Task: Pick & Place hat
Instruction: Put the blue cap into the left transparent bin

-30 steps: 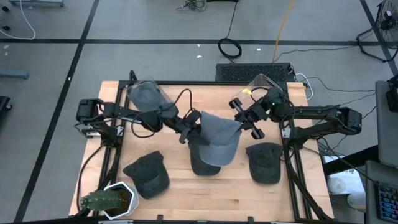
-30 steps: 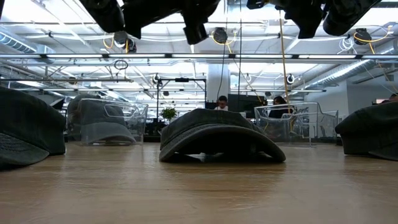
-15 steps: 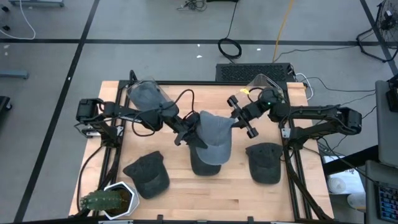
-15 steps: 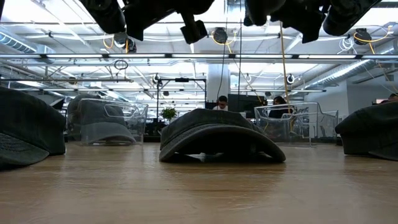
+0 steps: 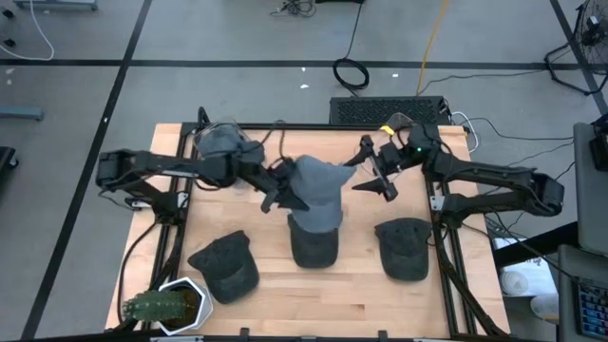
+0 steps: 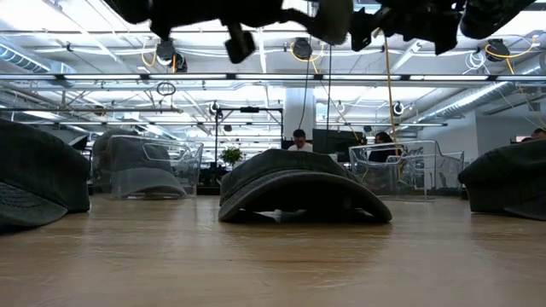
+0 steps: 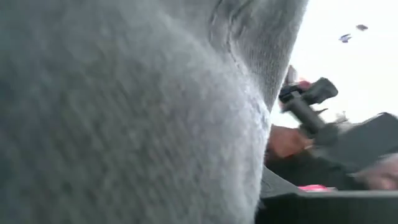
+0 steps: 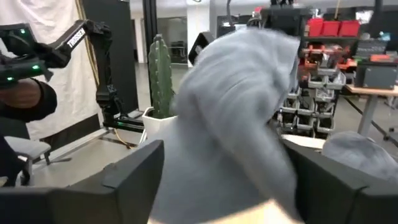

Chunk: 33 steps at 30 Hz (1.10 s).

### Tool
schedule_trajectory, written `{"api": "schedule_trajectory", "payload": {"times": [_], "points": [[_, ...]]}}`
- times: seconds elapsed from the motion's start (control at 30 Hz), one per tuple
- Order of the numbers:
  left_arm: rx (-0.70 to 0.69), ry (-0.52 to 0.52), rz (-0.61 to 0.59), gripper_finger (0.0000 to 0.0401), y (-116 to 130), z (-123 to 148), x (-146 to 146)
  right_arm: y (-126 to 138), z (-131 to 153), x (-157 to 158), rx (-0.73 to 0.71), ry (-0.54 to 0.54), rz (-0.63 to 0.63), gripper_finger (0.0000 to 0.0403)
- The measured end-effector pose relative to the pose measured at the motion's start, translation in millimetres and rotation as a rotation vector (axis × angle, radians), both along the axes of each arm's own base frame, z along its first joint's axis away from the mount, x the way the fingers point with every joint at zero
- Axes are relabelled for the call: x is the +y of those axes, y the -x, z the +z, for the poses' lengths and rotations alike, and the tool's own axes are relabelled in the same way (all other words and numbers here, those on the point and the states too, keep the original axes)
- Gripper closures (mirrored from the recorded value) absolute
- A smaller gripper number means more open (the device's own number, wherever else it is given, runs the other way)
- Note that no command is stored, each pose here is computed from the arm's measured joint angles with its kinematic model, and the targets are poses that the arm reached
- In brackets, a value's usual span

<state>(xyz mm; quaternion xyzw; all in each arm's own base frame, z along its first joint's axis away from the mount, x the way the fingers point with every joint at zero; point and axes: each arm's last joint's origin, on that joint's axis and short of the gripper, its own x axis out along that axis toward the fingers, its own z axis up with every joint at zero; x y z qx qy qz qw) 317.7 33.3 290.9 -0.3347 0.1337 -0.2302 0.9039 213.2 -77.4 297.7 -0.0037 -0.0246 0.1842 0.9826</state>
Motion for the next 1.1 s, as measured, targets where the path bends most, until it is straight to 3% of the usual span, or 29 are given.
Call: {"api": "schedule_trajectory", "payload": {"times": [0.13,0.33,0.4,0.57,0.67,0.77,0.93,1.1], "points": [[0.023,-0.163,0.172,0.0392,27.3,17.1,5.9,7.9,4.4,-0.2,0.012,-0.029,-0.018,0.0074],[0.148,-0.403,0.453,0.0392,73.9,33.7,8.8,10.7,5.4,0.9,0.028,-0.058,-0.011,0.0076],[0.163,-0.43,0.518,0.0392,85.0,39.0,8.8,10.7,5.8,1.0,0.024,-0.056,-0.01,0.0077],[0.149,-0.443,0.536,0.0392,97.1,46.3,6.7,10.5,6.4,0.4,0.006,-0.027,-0.031,0.0074],[0.212,-0.502,0.6,0.0392,106.0,44.3,7.7,10.2,6.0,0.2,0.009,-0.028,-0.045,0.0075],[0.316,-0.596,0.637,0.0392,115.9,37.5,8.4,10.2,4.3,0.4,0.026,-0.035,-0.041,0.0079],[0.36,-0.67,0.687,0.0392,133.1,24.2,9.6,10.0,-0.2,0.3,0.062,-0.029,-0.041,0.0079],[0.421,-0.648,0.845,0.0392,165.3,-3.0,20.3,9.9,-1.1,0.4,0.065,-0.016,-0.041,0.0079]]}}
